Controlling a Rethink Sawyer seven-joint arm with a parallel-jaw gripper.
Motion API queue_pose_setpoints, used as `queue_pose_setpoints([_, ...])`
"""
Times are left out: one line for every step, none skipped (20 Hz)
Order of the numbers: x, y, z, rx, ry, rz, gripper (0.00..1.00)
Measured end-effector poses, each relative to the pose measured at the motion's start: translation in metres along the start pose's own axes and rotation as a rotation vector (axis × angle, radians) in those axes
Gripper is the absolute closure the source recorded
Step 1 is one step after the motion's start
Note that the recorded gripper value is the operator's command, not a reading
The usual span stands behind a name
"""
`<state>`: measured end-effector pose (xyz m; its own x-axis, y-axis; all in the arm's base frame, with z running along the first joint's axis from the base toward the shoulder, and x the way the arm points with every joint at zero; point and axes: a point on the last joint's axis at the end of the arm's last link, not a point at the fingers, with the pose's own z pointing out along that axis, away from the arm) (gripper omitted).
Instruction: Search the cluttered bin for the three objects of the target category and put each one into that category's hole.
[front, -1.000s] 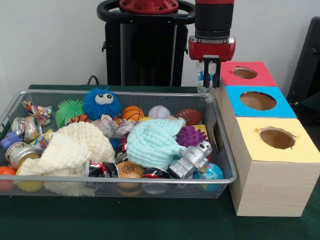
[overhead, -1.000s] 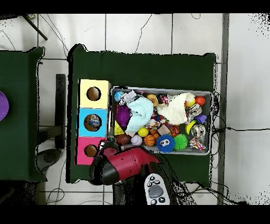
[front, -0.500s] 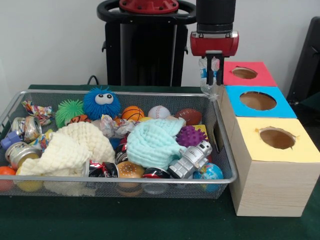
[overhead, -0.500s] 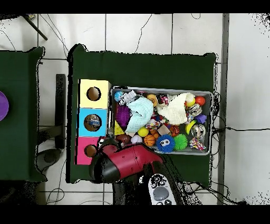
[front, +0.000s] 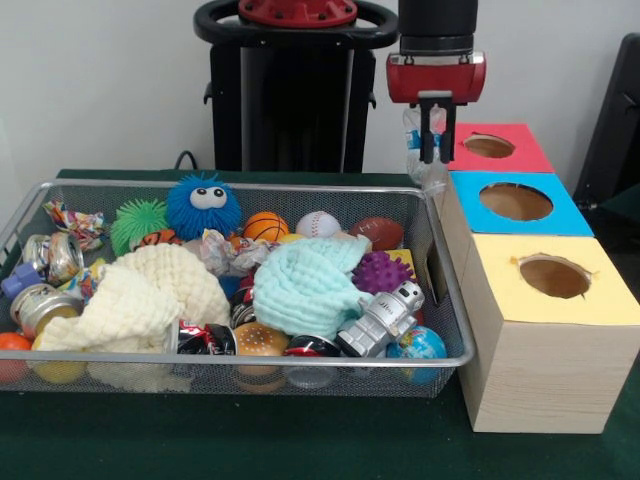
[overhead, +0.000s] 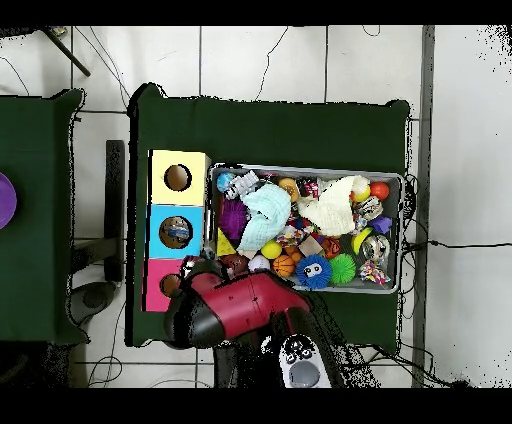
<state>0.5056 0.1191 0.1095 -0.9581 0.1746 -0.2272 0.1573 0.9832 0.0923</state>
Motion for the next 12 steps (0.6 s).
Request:
queue_pose_setpoints([0.0,0.0,0.0,0.0,0.0,0.0,1.0])
queue_pose_setpoints([-0.002,0.002,-0.004,0.002,-0.007,-0.005,1.0])
queue_pose_setpoints([-0.002,0.003,-0.005,0.002,-0.009,-0.008,1.0])
queue_pose_setpoints([-0.002,0.004,-0.006,0.002,-0.011,-0.01,1.0])
queue_pose_setpoints([-0.003,0.006,-0.007,0.002,-0.013,-0.014,1.0])
queue_pose_setpoints([-0.003,0.007,-0.008,0.002,-0.014,-0.017,1.0])
queue_pose_setpoints([-0.003,0.008,-0.009,0.003,-0.015,-0.02,1.0])
queue_pose_setpoints([-0.002,0.01,-0.01,0.004,-0.016,-0.024,1.0])
queue_pose_setpoints([-0.002,0.011,-0.011,0.006,-0.016,-0.028,1.0])
queue_pose_setpoints([-0.002,0.012,-0.012,0.007,-0.014,-0.03,1.0])
queue_pose_setpoints([-0.001,0.013,-0.013,0.009,-0.012,-0.033,1.0])
queue_pose_setpoints([-0.001,0.014,-0.013,0.01,-0.01,-0.036,1.0])
